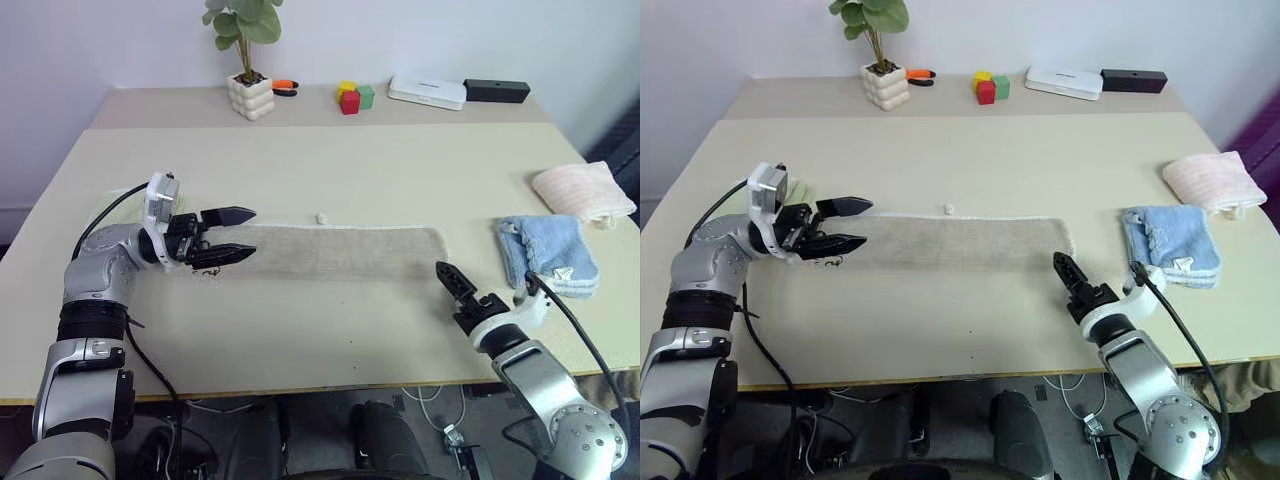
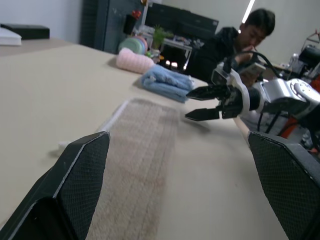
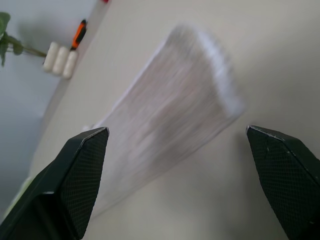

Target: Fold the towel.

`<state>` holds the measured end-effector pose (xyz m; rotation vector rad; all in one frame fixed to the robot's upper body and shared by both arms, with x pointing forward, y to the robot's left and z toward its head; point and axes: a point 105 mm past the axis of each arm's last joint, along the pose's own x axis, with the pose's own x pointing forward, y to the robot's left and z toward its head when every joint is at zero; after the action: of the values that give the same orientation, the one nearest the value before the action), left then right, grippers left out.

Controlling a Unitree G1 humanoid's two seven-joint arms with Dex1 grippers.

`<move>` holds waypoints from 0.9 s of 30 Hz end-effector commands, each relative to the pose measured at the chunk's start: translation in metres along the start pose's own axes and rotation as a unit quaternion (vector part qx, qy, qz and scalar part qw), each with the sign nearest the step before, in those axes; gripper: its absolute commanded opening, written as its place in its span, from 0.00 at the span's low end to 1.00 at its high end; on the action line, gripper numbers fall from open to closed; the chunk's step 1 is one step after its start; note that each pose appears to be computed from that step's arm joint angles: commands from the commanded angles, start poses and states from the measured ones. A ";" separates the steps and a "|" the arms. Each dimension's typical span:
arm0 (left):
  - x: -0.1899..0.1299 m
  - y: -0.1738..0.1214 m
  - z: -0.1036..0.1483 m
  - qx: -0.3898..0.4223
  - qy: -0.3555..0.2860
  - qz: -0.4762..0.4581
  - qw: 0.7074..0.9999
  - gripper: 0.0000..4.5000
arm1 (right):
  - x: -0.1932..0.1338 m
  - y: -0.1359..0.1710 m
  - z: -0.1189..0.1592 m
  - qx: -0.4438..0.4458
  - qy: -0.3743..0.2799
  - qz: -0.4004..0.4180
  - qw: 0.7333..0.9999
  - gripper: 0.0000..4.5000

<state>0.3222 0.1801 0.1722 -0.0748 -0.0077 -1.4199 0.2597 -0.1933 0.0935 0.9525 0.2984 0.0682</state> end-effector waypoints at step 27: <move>-0.004 -0.006 0.013 0.057 -0.008 0.034 0.998 1.00 | 0.044 -0.014 0.009 0.054 -0.032 -0.041 0.997 0.01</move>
<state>0.3184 0.1829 0.1740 -0.0148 -0.0460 -1.3493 0.3044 -0.1971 0.0885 1.0492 0.2560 -0.0238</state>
